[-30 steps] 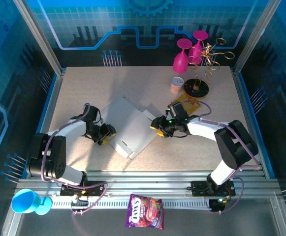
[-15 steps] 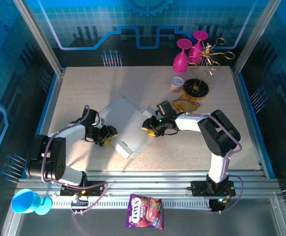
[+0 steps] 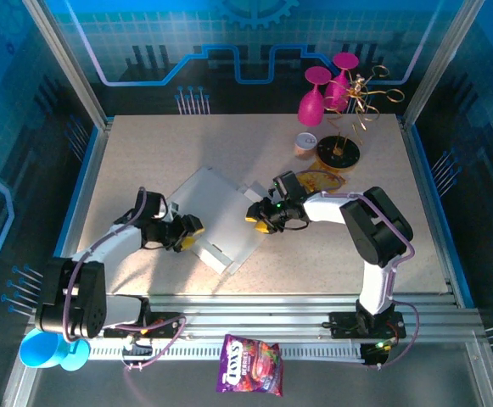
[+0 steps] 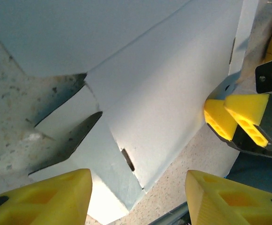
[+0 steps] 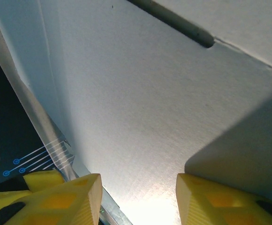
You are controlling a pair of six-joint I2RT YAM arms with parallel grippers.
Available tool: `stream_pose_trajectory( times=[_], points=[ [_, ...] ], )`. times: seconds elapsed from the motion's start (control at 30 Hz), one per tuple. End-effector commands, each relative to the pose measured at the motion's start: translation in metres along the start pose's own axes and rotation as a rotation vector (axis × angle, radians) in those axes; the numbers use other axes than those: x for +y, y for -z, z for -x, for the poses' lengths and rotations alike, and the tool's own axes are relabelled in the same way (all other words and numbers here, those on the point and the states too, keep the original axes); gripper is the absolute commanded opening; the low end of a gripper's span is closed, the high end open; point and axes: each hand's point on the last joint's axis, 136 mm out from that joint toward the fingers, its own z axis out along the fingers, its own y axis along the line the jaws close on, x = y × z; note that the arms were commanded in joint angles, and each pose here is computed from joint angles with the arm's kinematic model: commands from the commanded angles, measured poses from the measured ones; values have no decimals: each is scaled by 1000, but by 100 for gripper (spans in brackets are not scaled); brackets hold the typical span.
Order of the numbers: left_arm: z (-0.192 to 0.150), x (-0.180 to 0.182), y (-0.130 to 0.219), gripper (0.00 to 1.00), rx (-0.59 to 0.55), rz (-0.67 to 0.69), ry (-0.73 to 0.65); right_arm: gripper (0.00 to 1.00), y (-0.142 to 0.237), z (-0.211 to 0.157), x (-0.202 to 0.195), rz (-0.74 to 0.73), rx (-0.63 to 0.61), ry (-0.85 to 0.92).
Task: Fold the paper box
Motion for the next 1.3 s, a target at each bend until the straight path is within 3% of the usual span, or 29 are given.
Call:
stream_pose_trajectory(
  times=[0.0,0.1,0.23,0.5,0.87,1.27],
  points=[
    [-9,20,10,55,1,109,53,46,-2,7,-19,-47,-2,-38],
    [-8,36,17,55,-26,210,40,46,-1,8,-20,-44,-1,-41],
    [-2,47,4,57,0,244,40,46,-5,7,-23,-47,11,-48],
    [10,36,-21,60,1,120,27,46,-9,9,-26,-50,25,-55],
    [15,-2,-27,58,-23,-30,2,46,-11,9,-28,-48,29,-66],
    [19,12,-5,57,-69,157,-55,46,-9,10,-27,-41,27,-70]
  ],
)
